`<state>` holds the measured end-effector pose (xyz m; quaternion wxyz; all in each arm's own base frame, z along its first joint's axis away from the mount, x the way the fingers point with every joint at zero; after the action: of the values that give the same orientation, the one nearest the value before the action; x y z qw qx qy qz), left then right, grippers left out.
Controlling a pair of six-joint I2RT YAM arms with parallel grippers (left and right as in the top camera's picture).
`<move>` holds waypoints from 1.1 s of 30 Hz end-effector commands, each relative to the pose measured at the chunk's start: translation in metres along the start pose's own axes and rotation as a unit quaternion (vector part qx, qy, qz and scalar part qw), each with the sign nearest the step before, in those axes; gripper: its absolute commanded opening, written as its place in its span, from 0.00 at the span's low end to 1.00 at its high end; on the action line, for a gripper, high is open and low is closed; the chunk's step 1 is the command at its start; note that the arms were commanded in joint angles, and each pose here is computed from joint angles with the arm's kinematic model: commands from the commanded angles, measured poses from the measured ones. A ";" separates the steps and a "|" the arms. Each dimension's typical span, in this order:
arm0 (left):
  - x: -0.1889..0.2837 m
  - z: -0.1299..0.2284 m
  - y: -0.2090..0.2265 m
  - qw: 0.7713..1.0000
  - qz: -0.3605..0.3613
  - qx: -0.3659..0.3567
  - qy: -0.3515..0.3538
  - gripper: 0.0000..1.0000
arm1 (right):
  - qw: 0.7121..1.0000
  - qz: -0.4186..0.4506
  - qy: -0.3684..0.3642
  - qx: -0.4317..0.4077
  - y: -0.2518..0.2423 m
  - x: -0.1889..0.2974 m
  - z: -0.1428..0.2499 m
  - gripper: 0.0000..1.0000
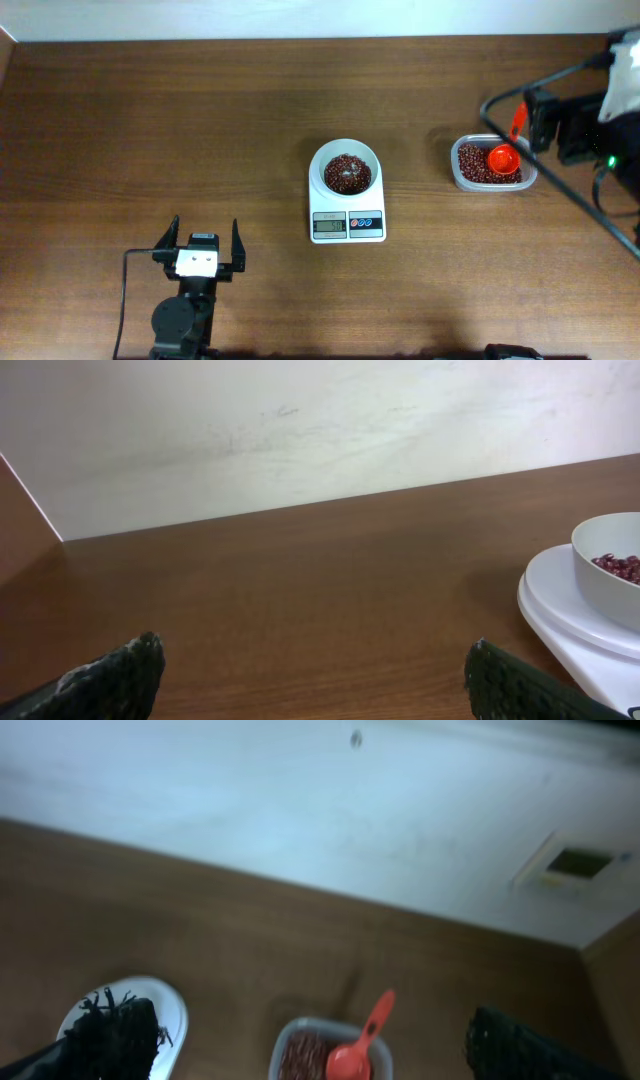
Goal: Scoop item into bowl and weigh 50g on scale
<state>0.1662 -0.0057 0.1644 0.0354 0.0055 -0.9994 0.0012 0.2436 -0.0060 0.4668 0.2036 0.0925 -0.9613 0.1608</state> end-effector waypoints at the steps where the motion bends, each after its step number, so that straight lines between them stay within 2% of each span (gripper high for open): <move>1: 0.000 0.001 -0.001 1.000 0.006 -0.008 0.001 0.99 | 0.999 -0.016 0.045 -0.006 0.014 -0.016 0.042 0.99; 9: 0.000 0.001 -0.001 1.000 0.006 -0.008 0.001 0.99 | 0.999 -0.017 0.045 -0.006 0.039 -0.075 0.131 0.99; 14: 0.000 0.001 -0.001 1.000 0.006 -0.008 0.001 0.99 | 0.999 -0.031 0.010 0.002 0.067 -0.104 0.193 0.99; 19: 0.000 0.001 -0.001 1.000 0.006 -0.008 0.001 0.99 | 0.998 -0.037 -0.043 0.024 0.100 -0.111 0.243 0.99; 24: 0.000 0.001 -0.001 1.000 0.006 -0.008 0.001 0.99 | 0.998 -0.035 -0.043 0.022 0.113 -0.108 0.276 0.99; 33: 0.000 0.001 -0.001 1.000 0.006 -0.008 0.001 0.99 | 0.997 -0.040 -0.059 0.025 0.126 -0.104 0.302 0.99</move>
<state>0.1662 -0.0061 0.1645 0.0356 0.0034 -0.9994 0.0012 0.2031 0.0152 0.1347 0.1594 0.1358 -0.9621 0.1749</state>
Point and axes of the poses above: each gripper's point midway between its finger pads, its own x axis back along the fingers, its own y axis along the line the jaws close on, z = x × y, the point moved 8 cm from there along x, back along the fingers, and after that the axes turned 10 degrees about x, right-handed, at the moved point
